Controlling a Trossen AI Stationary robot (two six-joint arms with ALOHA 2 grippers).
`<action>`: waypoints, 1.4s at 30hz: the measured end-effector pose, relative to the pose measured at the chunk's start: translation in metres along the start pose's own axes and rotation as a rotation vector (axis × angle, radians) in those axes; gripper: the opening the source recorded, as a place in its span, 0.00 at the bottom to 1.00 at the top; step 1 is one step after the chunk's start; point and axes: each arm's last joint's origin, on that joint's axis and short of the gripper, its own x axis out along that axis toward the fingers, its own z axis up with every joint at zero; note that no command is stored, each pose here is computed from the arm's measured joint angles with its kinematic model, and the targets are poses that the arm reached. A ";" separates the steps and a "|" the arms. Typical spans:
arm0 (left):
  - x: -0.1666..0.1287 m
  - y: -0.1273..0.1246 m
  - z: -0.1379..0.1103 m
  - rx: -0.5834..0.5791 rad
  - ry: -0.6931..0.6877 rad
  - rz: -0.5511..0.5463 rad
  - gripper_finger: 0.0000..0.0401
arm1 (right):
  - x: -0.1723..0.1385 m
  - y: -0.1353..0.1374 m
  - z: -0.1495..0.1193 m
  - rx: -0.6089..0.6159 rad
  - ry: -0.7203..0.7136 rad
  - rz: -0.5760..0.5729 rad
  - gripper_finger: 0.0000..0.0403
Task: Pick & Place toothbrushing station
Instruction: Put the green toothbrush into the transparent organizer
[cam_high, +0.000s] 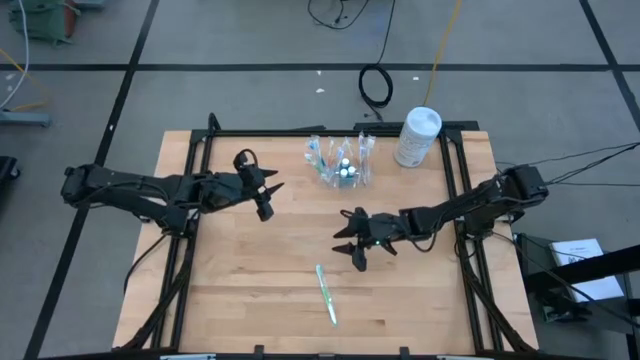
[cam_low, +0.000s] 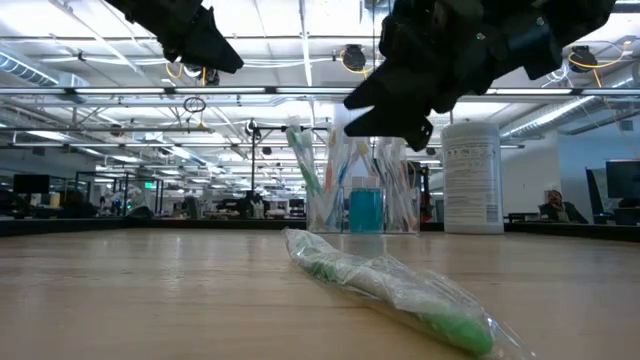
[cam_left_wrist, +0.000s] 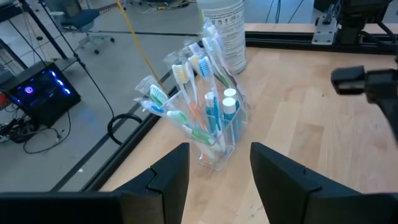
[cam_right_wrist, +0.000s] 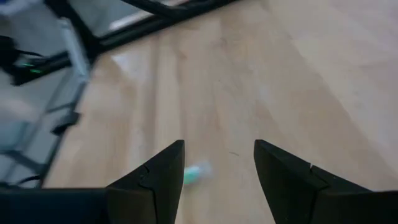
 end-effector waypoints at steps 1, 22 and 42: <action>0.000 0.000 0.000 0.000 0.000 0.000 0.43 | 0.002 0.001 0.000 0.002 -0.007 0.029 0.46; 0.000 0.000 0.000 -0.003 0.001 -0.001 0.43 | 0.053 0.069 -0.022 0.128 0.123 0.120 0.41; 0.000 -0.001 0.004 -0.024 -0.035 -0.010 0.43 | 0.055 0.075 -0.065 0.185 0.177 -0.187 0.41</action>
